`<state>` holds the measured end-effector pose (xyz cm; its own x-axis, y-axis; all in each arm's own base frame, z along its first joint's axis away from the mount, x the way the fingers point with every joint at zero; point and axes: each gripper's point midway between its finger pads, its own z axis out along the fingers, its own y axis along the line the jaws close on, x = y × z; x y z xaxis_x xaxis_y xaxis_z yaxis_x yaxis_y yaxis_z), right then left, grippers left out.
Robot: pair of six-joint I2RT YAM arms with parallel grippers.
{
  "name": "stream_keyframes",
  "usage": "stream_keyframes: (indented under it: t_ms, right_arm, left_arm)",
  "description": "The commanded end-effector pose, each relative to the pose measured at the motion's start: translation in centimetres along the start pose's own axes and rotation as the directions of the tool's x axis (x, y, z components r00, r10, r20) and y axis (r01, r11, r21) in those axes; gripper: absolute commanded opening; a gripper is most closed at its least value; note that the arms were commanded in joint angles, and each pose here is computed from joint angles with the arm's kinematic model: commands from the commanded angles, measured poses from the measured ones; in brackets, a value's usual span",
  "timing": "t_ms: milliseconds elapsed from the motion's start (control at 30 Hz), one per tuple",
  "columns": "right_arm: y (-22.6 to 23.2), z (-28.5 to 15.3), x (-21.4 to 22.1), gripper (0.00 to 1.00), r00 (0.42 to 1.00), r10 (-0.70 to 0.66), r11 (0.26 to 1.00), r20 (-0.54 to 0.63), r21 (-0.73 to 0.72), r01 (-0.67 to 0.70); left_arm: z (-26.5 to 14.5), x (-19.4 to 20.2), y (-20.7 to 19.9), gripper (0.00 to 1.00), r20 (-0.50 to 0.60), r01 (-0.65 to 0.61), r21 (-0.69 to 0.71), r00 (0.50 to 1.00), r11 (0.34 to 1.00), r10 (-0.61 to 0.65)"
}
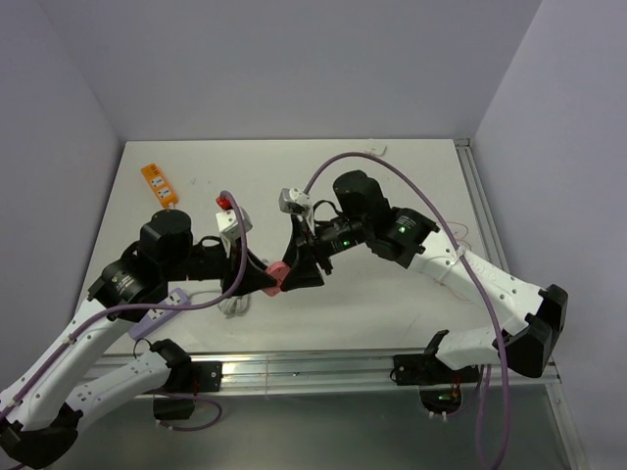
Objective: Insert the plug
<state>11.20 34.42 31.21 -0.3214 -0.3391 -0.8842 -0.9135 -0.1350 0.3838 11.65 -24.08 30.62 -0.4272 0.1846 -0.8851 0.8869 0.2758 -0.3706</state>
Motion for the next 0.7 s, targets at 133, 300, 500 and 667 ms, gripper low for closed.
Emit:
stream_keyframes:
  t_ms: [133,300,500,667]
  right_arm:
    - [1.1,0.6,-1.4,0.43,0.998,-0.059,0.997,0.017,-0.056,0.06]
    - [1.2,0.8,-1.0,0.1,0.999,-0.044,0.996,0.007,-0.074,0.045]
    - [1.3,1.2,-1.4,0.0,0.999,0.007,0.996,0.045,-0.086,-0.003]
    - [1.7,1.6,-0.9,0.0,0.998,0.045,0.991,0.049,-0.126,-0.038]
  left_arm:
    - [-0.3,-0.7,-0.7,0.01,0.024,-0.037,0.029,0.999,0.999,0.036]
    - [-0.5,-0.8,-1.0,0.0,0.036,-0.076,0.04,0.997,0.996,0.075]
    - [-1.6,-1.7,-1.9,0.0,0.113,-0.17,0.046,0.98,0.984,0.164]
    - [-2.4,-2.7,-2.1,0.17,0.16,-0.207,0.008,0.966,0.978,0.203]
